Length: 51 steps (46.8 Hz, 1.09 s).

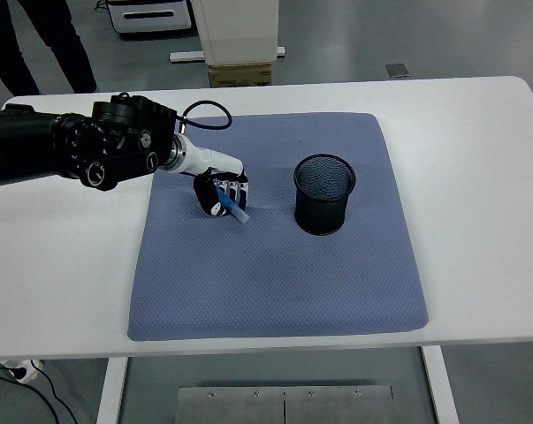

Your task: Left hand places marker in pen holder

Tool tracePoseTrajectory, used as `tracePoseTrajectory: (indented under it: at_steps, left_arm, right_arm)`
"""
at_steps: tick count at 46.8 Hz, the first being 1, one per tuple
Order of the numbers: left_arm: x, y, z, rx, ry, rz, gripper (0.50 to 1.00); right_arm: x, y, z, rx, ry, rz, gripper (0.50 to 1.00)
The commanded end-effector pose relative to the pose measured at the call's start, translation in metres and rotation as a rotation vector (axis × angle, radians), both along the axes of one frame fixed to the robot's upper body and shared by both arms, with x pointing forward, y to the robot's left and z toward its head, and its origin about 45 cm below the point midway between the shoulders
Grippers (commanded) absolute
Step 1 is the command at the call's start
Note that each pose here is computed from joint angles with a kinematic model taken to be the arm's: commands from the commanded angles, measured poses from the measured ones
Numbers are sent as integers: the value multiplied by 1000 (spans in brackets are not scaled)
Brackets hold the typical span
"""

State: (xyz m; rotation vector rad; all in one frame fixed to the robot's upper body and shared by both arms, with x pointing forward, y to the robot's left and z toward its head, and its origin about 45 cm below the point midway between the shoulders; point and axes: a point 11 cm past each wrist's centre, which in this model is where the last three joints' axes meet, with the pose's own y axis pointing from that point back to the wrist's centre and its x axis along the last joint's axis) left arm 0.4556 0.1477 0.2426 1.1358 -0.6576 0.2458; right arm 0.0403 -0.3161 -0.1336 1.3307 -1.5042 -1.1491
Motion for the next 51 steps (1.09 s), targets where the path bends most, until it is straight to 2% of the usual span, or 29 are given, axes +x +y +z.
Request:
tracePoseTrajectory:
  at_steps: [1,42,47,48,51]
  left_arm:
    - [1,0,1,-4,-3,2,500]
    - [8,-5,11,-53,-33,18,511]
    - [8,-5,11,-54,-33,17,555]
    - [7,-5,11,-53,-31,16,598]
    - [6,-5,9,-50,-27,15,616]
  right_arm:
    - [0,0,0,0,0,0,1000]
    - [0,0,0,0,0,0,1000]
    - [0,0,0,0,0,0,1000]
    - [0,0,0,0,0,0,1000]
    - [0,0,0,0,0,0,1000]
